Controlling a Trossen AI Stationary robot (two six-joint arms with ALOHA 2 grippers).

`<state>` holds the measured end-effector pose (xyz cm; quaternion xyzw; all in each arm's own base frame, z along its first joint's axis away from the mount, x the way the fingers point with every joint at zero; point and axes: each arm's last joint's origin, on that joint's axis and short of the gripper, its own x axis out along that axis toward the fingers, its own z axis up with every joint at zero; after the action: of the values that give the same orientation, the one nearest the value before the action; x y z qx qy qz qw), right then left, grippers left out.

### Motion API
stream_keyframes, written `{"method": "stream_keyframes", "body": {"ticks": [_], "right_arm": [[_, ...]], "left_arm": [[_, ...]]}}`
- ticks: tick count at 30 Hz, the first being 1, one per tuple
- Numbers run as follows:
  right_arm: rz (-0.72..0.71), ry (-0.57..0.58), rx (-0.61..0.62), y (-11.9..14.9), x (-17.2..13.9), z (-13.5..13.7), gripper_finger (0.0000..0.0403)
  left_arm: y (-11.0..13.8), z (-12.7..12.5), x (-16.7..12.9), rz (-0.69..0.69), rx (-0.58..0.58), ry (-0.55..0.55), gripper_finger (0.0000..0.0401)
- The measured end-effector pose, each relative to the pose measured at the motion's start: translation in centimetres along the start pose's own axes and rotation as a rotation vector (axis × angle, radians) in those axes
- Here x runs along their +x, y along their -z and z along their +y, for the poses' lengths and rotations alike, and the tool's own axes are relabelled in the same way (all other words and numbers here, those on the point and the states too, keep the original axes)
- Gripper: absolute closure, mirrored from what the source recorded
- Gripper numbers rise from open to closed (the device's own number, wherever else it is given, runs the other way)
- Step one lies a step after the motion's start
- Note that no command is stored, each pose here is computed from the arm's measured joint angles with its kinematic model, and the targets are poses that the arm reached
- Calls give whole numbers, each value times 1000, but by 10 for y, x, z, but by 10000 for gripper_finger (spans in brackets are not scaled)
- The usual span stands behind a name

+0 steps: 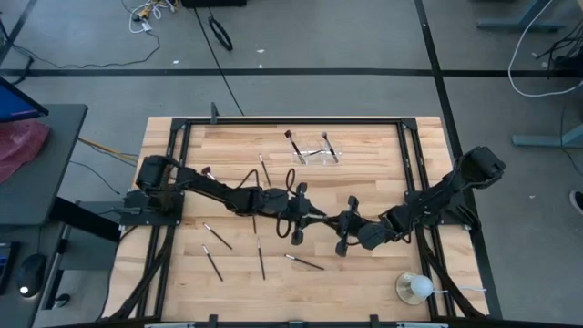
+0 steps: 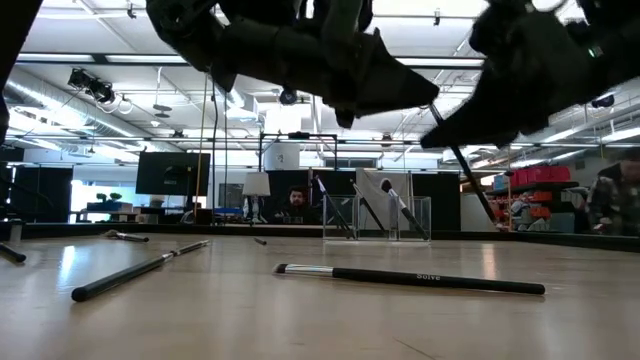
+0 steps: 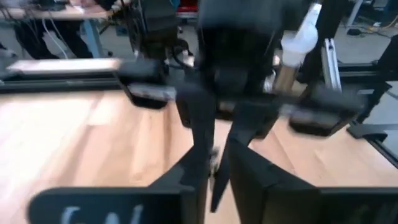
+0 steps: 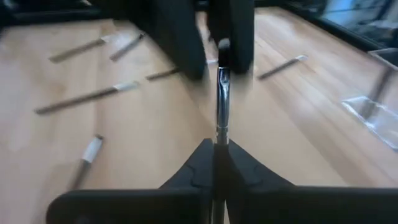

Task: Put items in baskets/containers
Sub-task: Put the black eyeshadow brush into the transparent organizer

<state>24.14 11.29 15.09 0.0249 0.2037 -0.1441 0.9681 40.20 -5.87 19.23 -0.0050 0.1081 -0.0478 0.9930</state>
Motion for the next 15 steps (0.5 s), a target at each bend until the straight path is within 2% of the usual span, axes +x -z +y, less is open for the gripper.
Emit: {"method": "stream_keyframes", "body": {"ticks": [4, 8, 11, 15], "right_arm": [[-64, 103, 11, 3, -2, -13, 393], [-152, 212, 38, -14, 0, -37, 392], [-204, 285, 12, -34, 3, -60, 392], [-287, 350, -8, -59, 10, -99, 392]], "left_arm": [[-27, 4, -20, 18, 49, -33, 285], [-38, 7, -39, 113, 75, -72, 256], [-32, 8, -42, 162, 78, -95, 251], [1, 9, -47, 188, 34, -102, 258]]}}
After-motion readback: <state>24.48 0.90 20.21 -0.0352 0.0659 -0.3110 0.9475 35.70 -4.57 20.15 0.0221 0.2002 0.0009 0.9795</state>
